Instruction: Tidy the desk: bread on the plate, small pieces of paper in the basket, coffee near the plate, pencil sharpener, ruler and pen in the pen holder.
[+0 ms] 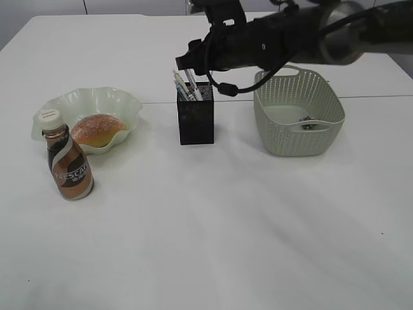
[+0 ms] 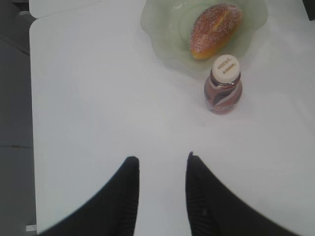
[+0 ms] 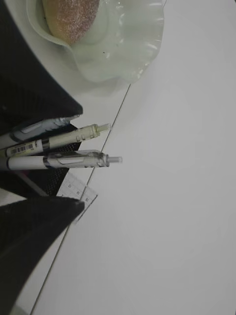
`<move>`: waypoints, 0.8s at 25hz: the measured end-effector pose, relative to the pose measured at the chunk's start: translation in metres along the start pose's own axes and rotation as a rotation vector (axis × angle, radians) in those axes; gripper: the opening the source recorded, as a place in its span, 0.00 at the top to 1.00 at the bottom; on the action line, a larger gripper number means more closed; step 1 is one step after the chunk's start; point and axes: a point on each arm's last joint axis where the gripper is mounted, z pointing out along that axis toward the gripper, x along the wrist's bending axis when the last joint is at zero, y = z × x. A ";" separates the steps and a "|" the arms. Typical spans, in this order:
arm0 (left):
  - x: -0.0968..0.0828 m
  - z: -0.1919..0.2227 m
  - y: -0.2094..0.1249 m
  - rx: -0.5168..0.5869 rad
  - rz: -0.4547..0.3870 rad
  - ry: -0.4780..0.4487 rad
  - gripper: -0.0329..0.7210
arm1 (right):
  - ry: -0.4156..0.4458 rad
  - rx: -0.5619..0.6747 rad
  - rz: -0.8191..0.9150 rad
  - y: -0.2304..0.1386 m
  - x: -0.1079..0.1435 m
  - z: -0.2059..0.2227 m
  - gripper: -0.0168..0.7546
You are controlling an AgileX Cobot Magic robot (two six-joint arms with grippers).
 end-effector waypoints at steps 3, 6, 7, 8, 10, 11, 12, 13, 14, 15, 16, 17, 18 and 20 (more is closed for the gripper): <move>0.002 0.000 0.000 -0.004 0.006 0.019 0.63 | -0.009 0.043 0.001 0.024 -0.003 -0.031 0.48; 0.002 0.000 0.001 -0.010 0.006 0.023 0.53 | -0.019 0.111 0.005 0.048 -0.006 -0.071 0.48; 0.002 0.000 0.001 -0.014 0.007 0.022 0.46 | -0.023 0.133 0.014 0.055 -0.007 -0.085 0.48; 0.002 0.000 0.001 -0.016 0.007 0.022 0.39 | -0.026 0.177 0.026 0.058 -0.007 -0.097 0.48; 0.001 0.000 0.001 -0.012 0.004 0.016 0.26 | -0.033 0.251 0.043 0.064 -0.009 -0.123 0.48; 0.001 0.000 0.001 -0.009 0.003 0.012 0.24 | -0.035 0.275 0.048 0.067 -0.009 -0.134 0.48; 0.001 0.000 0.001 -0.007 0.002 0.010 0.23 | -0.038 0.303 0.051 0.068 -0.009 -0.142 0.48; 0.001 0.000 0.000 -0.004 0.000 0.006 0.23 | -0.041 0.314 0.053 0.071 -0.010 -0.150 0.48; 0.000 0.000 0.000 0.000 -0.002 -0.001 0.23 | -0.045 0.315 0.051 0.073 -0.011 -0.157 0.48; -0.001 -0.001 -0.001 0.000 -0.007 -0.014 0.23 | -0.052 0.317 0.043 0.075 -0.012 -0.163 0.48; -0.002 -0.002 -0.001 0.000 -0.014 -0.032 0.23 | -0.059 0.318 0.037 0.078 -0.012 -0.169 0.48; -0.003 -0.006 -0.001 -0.009 -0.025 -0.054 0.23 | -0.070 0.329 0.029 0.079 -0.014 -0.177 0.48; -0.003 -0.012 -0.001 -0.024 -0.038 -0.079 0.23 | -0.081 0.342 0.022 0.081 -0.015 -0.185 0.48; 0.000 -0.030 -0.004 -0.071 -0.059 -0.119 0.23 | -0.104 0.385 0.007 0.083 -0.018 -0.204 0.48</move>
